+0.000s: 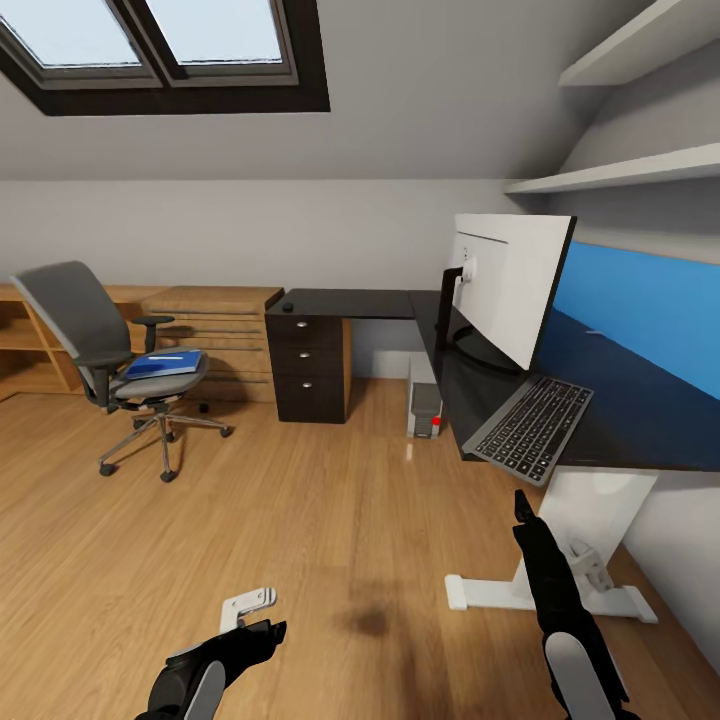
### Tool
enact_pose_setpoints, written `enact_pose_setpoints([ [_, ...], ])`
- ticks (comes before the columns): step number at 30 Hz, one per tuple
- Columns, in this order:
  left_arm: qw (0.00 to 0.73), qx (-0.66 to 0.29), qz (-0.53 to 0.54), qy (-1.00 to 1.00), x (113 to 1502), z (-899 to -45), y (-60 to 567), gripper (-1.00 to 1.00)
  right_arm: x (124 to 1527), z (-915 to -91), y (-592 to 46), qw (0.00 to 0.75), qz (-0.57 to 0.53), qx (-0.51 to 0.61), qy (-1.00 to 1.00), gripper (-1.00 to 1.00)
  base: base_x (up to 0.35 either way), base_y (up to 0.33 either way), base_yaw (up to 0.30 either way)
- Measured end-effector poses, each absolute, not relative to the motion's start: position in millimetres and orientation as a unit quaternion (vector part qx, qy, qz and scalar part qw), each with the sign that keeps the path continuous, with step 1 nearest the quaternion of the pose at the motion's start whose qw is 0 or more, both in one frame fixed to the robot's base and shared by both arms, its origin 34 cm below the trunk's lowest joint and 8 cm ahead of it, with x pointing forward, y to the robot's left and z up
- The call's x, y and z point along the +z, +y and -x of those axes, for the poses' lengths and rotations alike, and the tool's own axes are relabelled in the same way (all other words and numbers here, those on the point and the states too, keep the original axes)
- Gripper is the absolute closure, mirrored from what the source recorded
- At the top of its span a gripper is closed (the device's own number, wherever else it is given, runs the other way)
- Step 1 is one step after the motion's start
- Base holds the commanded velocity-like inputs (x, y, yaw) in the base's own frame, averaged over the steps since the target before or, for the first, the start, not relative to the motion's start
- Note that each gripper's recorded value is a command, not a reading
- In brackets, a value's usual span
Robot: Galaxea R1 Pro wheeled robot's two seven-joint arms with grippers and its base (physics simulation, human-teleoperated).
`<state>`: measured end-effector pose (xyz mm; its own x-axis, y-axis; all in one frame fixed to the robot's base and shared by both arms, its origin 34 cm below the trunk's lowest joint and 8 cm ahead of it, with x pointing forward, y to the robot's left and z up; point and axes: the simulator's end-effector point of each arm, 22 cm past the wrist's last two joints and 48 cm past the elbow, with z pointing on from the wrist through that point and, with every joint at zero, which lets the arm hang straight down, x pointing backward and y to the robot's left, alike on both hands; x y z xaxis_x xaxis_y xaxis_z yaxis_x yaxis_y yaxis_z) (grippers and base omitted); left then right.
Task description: In the bedroom, organize the workspace by keeping the computer under the desk, ensuring the monitor is on the desk, placing the keyboard on the desk next to the monitor, placing the mouse on the desk next to the keyboard, moving the folder from the swivel chair onto the desk next to the mouse, stacking the notebook on top of the folder with the pen on top of the notebook, and positioning the swivel chair next to the desk.
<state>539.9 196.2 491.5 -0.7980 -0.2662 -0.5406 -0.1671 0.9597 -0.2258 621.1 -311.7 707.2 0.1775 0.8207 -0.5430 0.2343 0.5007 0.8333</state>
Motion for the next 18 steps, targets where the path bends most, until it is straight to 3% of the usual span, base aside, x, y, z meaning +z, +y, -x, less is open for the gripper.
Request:
enact_pose_setpoints([
  [18, 0.297, -0.084, 0.114, 0.944, 506, -543, 196, -1.0, 717, -625, -309, 0.63, -0.429, 0.237, 0.602, -1.0, 0.0, 0.0, 0.0],
])
